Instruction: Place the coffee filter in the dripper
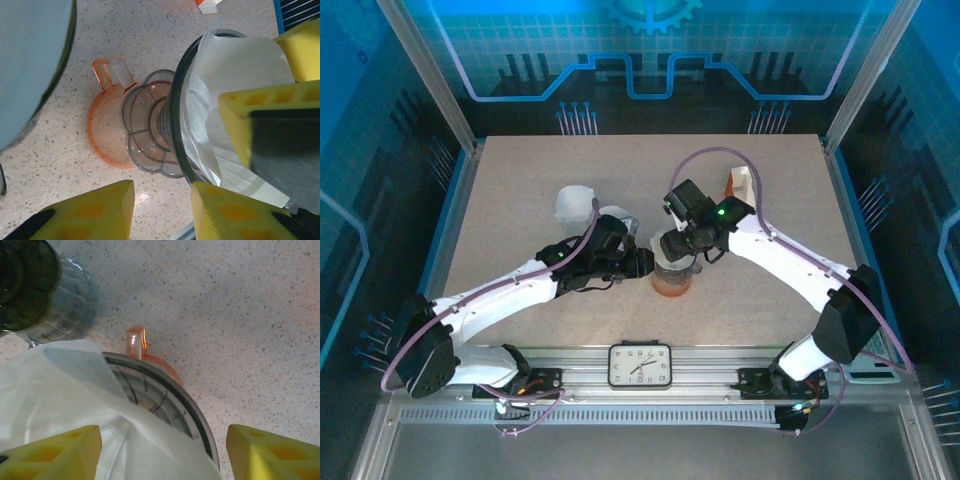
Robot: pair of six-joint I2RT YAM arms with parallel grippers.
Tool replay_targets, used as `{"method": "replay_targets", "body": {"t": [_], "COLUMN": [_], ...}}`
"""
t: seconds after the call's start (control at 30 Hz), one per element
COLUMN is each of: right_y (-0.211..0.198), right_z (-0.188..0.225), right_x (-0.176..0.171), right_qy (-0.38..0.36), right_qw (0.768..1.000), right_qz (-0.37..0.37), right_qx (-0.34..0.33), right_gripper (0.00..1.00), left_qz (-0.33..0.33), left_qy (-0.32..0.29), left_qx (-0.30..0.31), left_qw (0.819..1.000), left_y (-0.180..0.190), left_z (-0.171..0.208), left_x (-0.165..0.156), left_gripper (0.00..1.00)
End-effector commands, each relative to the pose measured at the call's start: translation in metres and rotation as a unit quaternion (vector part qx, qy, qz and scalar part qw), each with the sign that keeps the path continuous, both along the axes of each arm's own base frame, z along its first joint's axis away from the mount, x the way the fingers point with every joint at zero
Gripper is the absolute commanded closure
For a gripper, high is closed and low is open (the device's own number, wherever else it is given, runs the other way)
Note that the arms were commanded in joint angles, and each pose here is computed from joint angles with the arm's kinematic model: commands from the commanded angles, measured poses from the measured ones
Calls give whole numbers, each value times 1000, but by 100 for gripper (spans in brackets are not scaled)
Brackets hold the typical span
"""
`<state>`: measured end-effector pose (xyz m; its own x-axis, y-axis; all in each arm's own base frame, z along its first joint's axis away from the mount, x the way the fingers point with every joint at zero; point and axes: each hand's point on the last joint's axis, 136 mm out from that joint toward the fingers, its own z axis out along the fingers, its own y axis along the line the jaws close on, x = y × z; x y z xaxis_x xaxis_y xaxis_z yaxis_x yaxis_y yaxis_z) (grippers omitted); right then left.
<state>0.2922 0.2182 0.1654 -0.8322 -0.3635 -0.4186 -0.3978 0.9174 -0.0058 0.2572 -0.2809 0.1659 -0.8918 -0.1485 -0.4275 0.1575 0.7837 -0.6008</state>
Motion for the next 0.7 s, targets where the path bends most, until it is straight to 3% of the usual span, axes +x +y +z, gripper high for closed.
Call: {"method": "replay_targets", "body": {"t": [0.0,0.53,0.67], "right_y": [-2,-8,-9], "right_z": [-4,-55,-59], "right_x": [5,7,5], "right_qy": [6,37,40], "right_qw": [1000,999,999], "right_qz": [1,-14,-16], "right_qx": [-3,-25,-27], "right_gripper": [32,33,33], "left_qz": [-8,3,20], "left_qy": [7,-11,-43], "left_qx": [-1,-13,-21], "left_qw": [1000,1000,999], "left_y": [-1,4,11], "left_z": [-5,14,29], "left_x": [-2,-3,2], "left_gripper": [64,63,52]}}
